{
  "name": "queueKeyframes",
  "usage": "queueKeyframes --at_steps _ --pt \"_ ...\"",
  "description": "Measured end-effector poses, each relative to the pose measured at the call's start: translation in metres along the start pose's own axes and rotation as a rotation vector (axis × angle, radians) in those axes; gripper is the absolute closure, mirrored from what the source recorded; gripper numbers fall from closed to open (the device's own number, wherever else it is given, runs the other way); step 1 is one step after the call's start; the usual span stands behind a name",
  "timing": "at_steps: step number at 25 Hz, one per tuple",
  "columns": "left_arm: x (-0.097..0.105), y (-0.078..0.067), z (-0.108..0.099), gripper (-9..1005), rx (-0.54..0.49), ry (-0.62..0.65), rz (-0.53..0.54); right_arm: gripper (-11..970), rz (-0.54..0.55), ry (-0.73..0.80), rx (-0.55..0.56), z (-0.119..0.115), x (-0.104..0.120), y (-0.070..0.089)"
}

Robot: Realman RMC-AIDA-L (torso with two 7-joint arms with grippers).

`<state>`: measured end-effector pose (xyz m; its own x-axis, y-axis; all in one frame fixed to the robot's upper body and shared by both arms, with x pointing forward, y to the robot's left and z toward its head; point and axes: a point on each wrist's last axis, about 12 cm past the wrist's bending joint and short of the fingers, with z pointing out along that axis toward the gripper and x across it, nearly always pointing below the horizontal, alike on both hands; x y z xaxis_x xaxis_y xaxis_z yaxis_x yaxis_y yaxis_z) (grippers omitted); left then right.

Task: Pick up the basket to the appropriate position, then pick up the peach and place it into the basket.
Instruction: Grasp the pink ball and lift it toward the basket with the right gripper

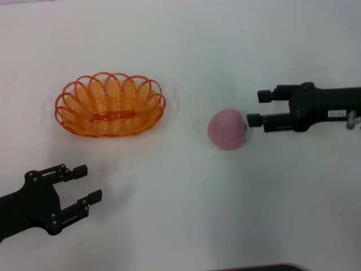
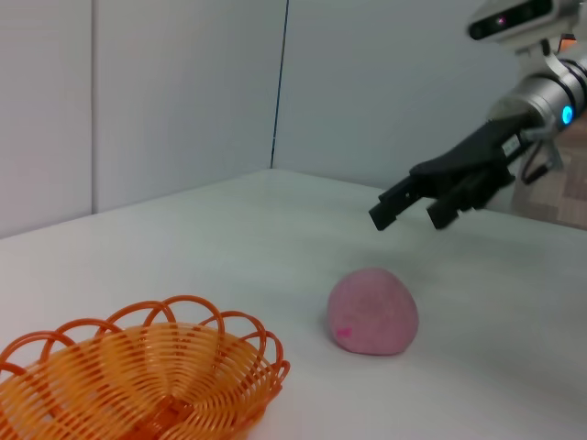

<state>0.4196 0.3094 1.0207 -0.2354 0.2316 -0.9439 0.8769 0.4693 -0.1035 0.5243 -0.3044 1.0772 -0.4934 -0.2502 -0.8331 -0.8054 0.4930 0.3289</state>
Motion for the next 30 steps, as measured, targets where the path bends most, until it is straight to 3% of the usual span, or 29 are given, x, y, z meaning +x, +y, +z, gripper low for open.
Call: queueKeyframes --at_steps 7,16,26,30 --pt "0.0 -0.001 -0.001 443 0.003 -0.006 -0.003 147 0.16 0.112 0.012 0.0 -0.036 -0.01" --pt "-0.001 0.0 -0.001 444 0.007 0.001 -0.012 149 0.235 0.265 0.055 -0.001 -0.08 -0.01" --pt "-0.002 0.0 -0.001 445 0.016 -0.003 -0.009 143 0.185 0.403 0.085 0.019 -0.1 -0.007" --pt "-0.003 0.0 -0.001 446 0.021 -0.009 -0.008 99 0.153 0.45 0.084 0.026 -0.102 -0.005"
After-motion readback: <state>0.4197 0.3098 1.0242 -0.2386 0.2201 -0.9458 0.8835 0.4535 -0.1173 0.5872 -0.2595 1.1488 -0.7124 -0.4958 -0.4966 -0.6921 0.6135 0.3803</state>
